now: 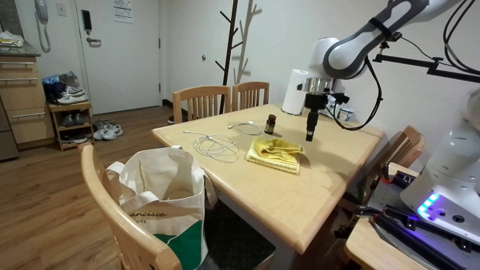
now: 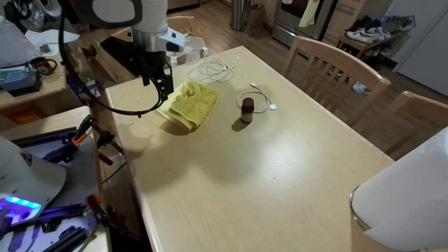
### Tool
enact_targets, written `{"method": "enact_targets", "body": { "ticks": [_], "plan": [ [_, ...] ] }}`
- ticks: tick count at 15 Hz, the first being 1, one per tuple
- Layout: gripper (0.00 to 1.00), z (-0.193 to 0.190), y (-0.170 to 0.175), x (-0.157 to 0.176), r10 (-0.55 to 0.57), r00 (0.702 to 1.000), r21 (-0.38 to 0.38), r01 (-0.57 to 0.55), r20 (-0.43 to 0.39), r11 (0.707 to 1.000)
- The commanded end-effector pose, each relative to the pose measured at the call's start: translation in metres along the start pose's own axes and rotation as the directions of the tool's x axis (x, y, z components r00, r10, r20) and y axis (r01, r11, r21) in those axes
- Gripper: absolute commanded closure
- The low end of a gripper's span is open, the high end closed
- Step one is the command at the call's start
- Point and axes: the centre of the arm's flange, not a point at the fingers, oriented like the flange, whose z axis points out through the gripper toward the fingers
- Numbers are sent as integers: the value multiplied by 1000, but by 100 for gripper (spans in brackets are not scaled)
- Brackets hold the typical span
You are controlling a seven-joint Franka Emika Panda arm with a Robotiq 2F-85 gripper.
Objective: Use the yellow towel to wipe the table
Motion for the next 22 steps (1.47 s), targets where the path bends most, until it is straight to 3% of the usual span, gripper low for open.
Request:
{"method": "enact_targets", "body": {
  "ticks": [1,7,13,16,19,20,22],
  "plan": [
    [0,40,-16,12,-42,998,-94,36,-56,995],
    [0,51,-32,39,-163,973,-243,120,-166,963],
    [0,80,-28,53,-213,972,-257,181,-101,949],
    [0,101,-12,52,-196,977,-324,161,-79,932],
    [0,114,-2,58,-181,983,-338,157,-39,928],
    [25,119,1,59,-173,985,-329,155,-27,931],
    [33,124,1,60,-169,986,-313,157,-11,937]
  ]
}}
